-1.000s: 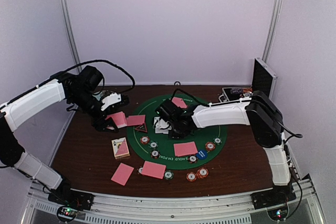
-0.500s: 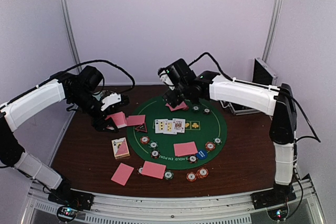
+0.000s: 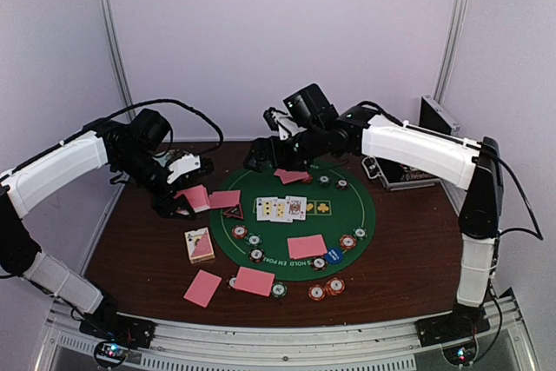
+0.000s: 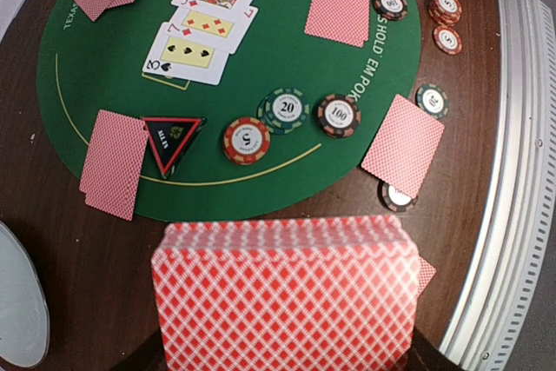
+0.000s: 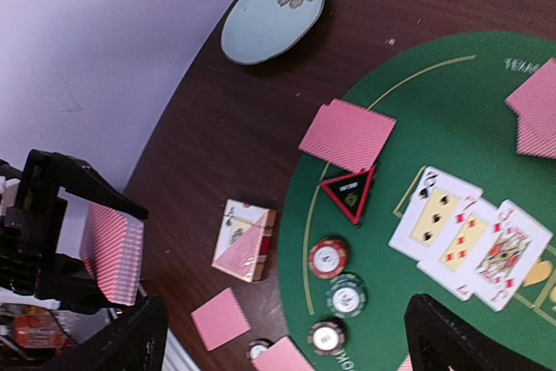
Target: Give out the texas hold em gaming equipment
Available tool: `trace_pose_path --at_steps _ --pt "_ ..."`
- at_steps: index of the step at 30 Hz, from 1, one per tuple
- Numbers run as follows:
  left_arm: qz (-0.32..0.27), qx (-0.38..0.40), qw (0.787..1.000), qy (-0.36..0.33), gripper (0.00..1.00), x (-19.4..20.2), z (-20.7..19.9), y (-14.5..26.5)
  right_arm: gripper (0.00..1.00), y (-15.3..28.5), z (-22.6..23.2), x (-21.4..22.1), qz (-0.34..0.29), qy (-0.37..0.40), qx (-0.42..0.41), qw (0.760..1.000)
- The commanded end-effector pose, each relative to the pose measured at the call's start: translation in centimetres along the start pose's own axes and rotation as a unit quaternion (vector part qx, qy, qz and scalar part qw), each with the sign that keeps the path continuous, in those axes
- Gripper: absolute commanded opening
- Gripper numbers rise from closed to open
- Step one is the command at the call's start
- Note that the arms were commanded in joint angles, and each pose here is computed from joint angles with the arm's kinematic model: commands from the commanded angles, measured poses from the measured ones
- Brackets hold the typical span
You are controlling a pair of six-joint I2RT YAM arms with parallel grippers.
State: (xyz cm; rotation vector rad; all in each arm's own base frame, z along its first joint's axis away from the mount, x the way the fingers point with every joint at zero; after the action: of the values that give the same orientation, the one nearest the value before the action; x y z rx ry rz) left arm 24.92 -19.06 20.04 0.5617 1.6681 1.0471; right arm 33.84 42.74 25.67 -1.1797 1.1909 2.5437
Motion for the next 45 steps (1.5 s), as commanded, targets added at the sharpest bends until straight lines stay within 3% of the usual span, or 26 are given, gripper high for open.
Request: trace_pose_path --at_steps 1,6,16,24,45 --pt "-0.031 -0.009 0.999 -0.020 0.00 -1.8 0.3 1.0 0.98 -1.3 3.7 1.3 0.039 -0.148 -0.138 0.978" --pt "-0.030 -0.009 0.999 -0.019 0.00 -1.8 0.4 0.8 0.98 -2.6 5.9 2.2 0.055 -0.194 -0.192 0.960" --pt "-0.034 -0.006 0.999 -0.019 0.00 -2.0 0.5 0.7 0.95 -3.9 8.7 3.3 0.079 -0.204 -0.241 0.946" --pt "-0.045 0.000 0.999 -0.014 0.00 -2.6 0.3 0.9 0.88 -4.9 9.7 4.3 0.104 -0.211 -0.257 0.937" --pt "-0.048 0.006 0.999 -0.013 0.00 -2.7 0.1 0.9 0.85 -7.0 12.9 4.0 0.102 -0.234 -0.312 0.915"
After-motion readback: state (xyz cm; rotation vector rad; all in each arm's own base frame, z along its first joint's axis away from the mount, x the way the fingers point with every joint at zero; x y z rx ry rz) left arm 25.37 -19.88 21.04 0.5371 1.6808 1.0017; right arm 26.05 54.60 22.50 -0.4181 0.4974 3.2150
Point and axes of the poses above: each gripper's point midway between its finger pads, its own y axis back along the fingers, its own z axis along the line the jaws close on, x = y × z, the point moved 2 cm from there along y, back along the fingers, and after that the axes turned 5 degrees about y, right-handed, at the moved point
